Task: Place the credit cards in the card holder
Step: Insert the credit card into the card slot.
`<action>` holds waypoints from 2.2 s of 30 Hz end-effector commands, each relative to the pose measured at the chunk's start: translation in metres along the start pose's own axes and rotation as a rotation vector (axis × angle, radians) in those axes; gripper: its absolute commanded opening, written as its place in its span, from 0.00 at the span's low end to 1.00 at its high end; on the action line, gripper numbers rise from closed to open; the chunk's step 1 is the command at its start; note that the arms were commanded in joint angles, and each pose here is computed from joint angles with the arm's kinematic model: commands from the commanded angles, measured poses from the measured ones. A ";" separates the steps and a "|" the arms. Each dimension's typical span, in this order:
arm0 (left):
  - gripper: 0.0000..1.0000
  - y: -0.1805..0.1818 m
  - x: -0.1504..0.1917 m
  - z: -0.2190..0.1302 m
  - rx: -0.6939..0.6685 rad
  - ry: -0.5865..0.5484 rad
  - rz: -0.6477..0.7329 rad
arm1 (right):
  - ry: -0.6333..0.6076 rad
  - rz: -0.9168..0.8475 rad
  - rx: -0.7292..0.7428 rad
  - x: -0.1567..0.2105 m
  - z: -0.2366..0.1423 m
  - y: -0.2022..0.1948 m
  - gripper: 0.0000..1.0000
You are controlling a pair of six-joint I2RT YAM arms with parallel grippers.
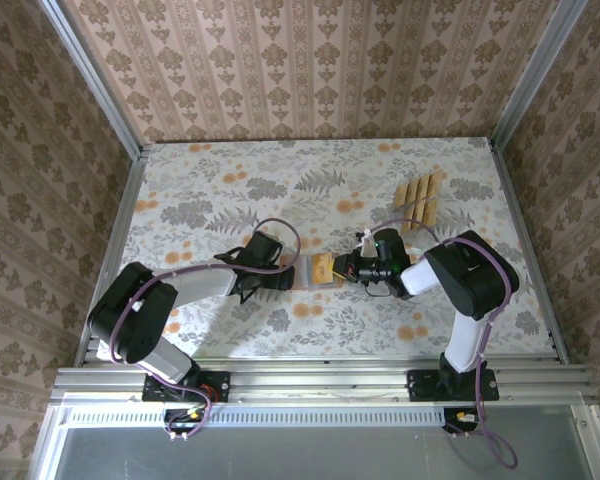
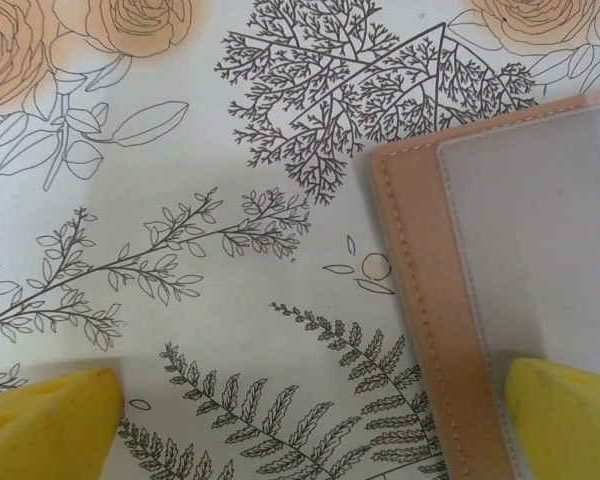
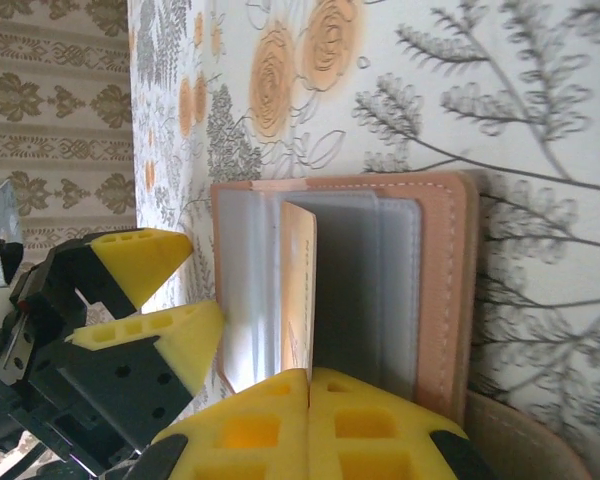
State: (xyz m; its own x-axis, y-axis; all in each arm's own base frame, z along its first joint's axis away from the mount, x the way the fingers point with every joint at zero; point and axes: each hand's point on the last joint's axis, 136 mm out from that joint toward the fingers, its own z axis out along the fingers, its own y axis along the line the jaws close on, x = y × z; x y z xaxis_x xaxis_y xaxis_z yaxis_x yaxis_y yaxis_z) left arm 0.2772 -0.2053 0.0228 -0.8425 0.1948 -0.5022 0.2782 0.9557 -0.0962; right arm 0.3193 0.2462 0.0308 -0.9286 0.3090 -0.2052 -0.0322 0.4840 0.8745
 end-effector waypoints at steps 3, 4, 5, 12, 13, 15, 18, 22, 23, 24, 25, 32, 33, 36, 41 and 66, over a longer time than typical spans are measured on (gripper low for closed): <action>1.00 0.016 0.023 0.007 -0.060 0.068 -0.016 | 0.003 0.027 -0.006 0.002 -0.002 -0.006 0.00; 1.00 0.016 0.023 0.008 -0.060 0.068 -0.016 | 0.003 0.024 -0.020 0.001 -0.002 -0.002 0.00; 1.00 0.016 0.023 0.008 -0.061 0.069 -0.016 | 0.004 0.020 -0.037 0.000 -0.002 0.003 0.00; 1.00 0.016 0.024 0.009 -0.065 0.078 -0.016 | -0.008 -0.034 -0.123 -0.011 -0.006 0.037 0.00; 1.00 0.016 0.025 0.009 -0.065 0.079 -0.016 | -0.010 -0.038 -0.125 -0.012 -0.006 0.039 0.00; 1.00 0.016 0.024 0.010 -0.064 0.080 -0.020 | -0.011 -0.045 -0.128 -0.014 -0.004 0.040 0.00; 1.00 0.015 0.024 0.010 -0.064 0.080 -0.020 | -0.016 -0.043 -0.132 -0.016 -0.001 0.038 0.00; 1.00 0.016 0.024 0.010 -0.065 0.080 -0.020 | -0.027 -0.033 -0.143 -0.016 0.003 0.035 0.00; 1.00 0.016 0.024 0.010 -0.067 0.082 -0.021 | -0.031 -0.032 -0.145 -0.017 0.004 0.034 0.00; 1.00 0.016 0.024 0.010 -0.065 0.081 -0.020 | -0.033 -0.028 -0.148 -0.017 0.005 0.033 0.00; 1.00 0.016 0.024 0.010 -0.066 0.084 -0.021 | -0.034 -0.025 -0.150 -0.017 0.007 0.032 0.00; 1.00 0.016 0.024 0.010 -0.065 0.083 -0.023 | -0.028 -0.018 -0.164 -0.015 0.017 0.030 0.00; 1.00 0.016 0.024 0.010 -0.065 0.082 -0.022 | -0.026 -0.018 -0.164 -0.015 0.018 0.029 0.00; 1.00 0.016 0.024 0.010 -0.065 0.083 -0.021 | -0.018 -0.014 -0.160 -0.012 0.020 0.026 0.00; 1.00 0.016 0.024 0.009 -0.065 0.083 -0.021 | -0.012 -0.012 -0.148 -0.008 0.021 0.020 0.00; 1.00 0.016 0.025 0.010 -0.064 0.084 -0.023 | 0.010 -0.007 -0.097 0.010 0.018 0.000 0.00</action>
State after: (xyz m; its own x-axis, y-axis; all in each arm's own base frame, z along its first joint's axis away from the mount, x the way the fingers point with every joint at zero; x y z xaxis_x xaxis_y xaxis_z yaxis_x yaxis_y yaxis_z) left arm 0.2786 -0.2042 0.0211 -0.8435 0.1872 -0.5035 0.2675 0.9592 -0.0914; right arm 0.3247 0.2633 0.0345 -0.9261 0.3145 -0.2086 -0.0782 0.3808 0.9214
